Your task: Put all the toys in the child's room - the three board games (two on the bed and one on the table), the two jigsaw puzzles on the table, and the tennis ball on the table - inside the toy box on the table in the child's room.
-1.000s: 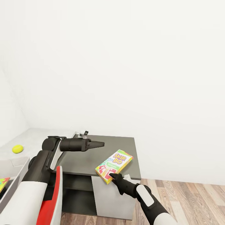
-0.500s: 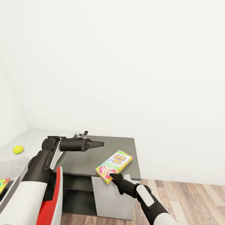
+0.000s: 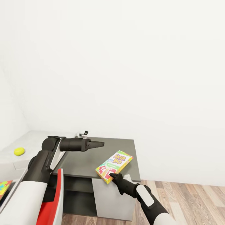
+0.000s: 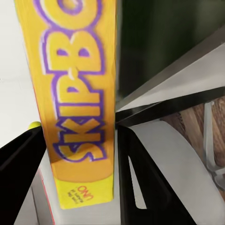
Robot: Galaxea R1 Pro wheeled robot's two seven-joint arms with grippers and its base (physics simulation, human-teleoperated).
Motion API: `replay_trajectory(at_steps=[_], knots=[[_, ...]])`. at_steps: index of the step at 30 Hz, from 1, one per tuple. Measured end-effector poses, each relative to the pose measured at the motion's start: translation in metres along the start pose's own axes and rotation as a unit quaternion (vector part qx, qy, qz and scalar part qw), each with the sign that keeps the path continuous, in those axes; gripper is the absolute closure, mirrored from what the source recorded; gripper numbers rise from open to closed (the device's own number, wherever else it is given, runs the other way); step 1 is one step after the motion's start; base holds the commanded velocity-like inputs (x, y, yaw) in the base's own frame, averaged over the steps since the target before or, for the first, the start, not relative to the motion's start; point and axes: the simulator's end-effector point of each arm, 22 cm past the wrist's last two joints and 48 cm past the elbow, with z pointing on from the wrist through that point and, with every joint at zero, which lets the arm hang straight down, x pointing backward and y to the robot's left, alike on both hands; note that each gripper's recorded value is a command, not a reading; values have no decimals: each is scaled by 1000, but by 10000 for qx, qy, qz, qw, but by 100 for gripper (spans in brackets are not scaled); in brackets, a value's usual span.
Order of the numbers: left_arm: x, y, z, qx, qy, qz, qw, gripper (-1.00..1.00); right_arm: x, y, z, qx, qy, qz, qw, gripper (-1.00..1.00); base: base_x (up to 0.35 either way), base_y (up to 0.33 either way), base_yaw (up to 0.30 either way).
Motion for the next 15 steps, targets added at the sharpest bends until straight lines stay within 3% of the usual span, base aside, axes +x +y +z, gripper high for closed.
replay_trajectory(at_steps=[15], knots=[[-16,-9,-11,-140,37,24,9999,-100,-2,24,-11,-34,-31,-37,10000,100,0,0,0]])
